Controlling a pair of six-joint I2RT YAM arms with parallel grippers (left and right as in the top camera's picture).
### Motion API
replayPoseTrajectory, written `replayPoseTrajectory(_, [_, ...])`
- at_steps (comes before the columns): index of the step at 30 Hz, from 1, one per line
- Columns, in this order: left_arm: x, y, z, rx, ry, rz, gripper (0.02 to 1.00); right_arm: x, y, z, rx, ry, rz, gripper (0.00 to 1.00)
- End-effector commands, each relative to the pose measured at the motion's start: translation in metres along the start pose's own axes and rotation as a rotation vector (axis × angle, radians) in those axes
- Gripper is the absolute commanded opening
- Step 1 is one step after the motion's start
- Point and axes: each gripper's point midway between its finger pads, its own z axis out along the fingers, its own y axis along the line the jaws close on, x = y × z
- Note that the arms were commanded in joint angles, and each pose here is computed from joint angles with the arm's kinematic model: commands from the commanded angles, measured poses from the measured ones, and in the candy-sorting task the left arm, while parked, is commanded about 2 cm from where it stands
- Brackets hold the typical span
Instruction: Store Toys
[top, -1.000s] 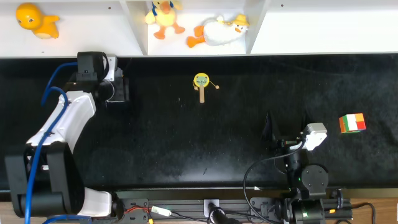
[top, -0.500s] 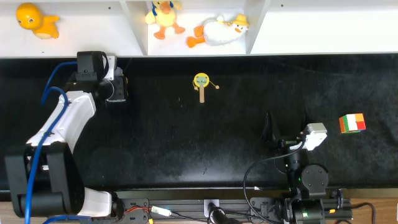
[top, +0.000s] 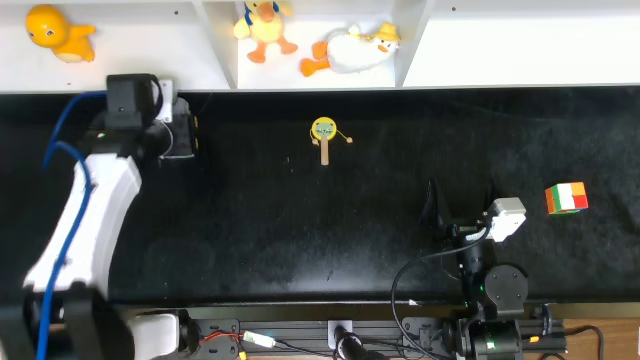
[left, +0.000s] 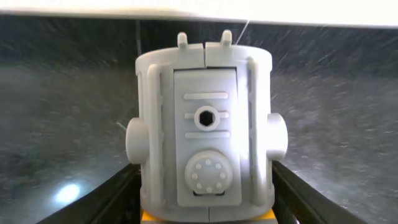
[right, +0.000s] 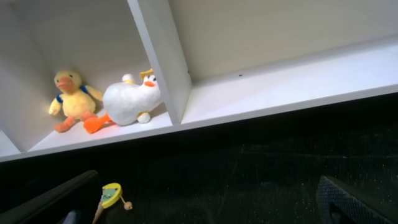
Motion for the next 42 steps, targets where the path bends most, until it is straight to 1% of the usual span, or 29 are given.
replayPoseTrajectory(1, [-0.034,0.0,-0.047,-0.007,-0.161,-0.009,0.294,0.003,-0.001,0.0,0.003,0.0,0.005,0.996])
replayPoseTrajectory(5, [-0.051,0.008,-0.053,-0.054,-0.237,-0.006,0.283,0.003,-0.001,0.0,0.003,0.0,0.005,0.996])
replayPoseTrajectory(9, [-0.068,0.006,-0.046,-0.043,-0.294,0.005,0.251,0.003,-0.001,0.0,0.003,0.0,0.005,0.993])
replayPoseTrajectory(15, [-0.095,0.003,-0.022,-0.036,-0.37,0.045,0.237,0.003,-0.001,0.0,0.003,0.0,0.005,0.996])
replayPoseTrajectory(20, [-0.112,0.004,-0.004,-0.043,-0.427,0.049,0.22,0.003,-0.001,0.0,0.003,0.0,0.005,0.996])
replayPoseTrajectory(26, [-0.123,0.026,0.011,-0.069,-0.464,0.017,0.22,0.003,-0.001,0.0,0.003,0.0,0.005,0.996])
replayPoseTrajectory(31, [-0.128,0.029,0.017,0.005,-0.484,0.012,0.226,0.003,-0.001,0.0,0.004,0.0,0.005,0.993])
replayPoseTrajectory(35, [-0.131,0.028,0.016,0.022,-0.502,0.016,0.248,0.003,-0.001,0.0,0.003,0.0,0.005,0.993])
replayPoseTrajectory(39, [-0.132,0.016,0.015,0.085,-0.506,0.041,0.253,0.003,-0.001,0.0,0.003,0.0,0.004,0.996])
replayPoseTrajectory(42, [-0.131,0.015,0.016,0.091,-0.504,0.053,0.255,0.003,-0.001,0.0,0.003,0.0,0.005,0.996])
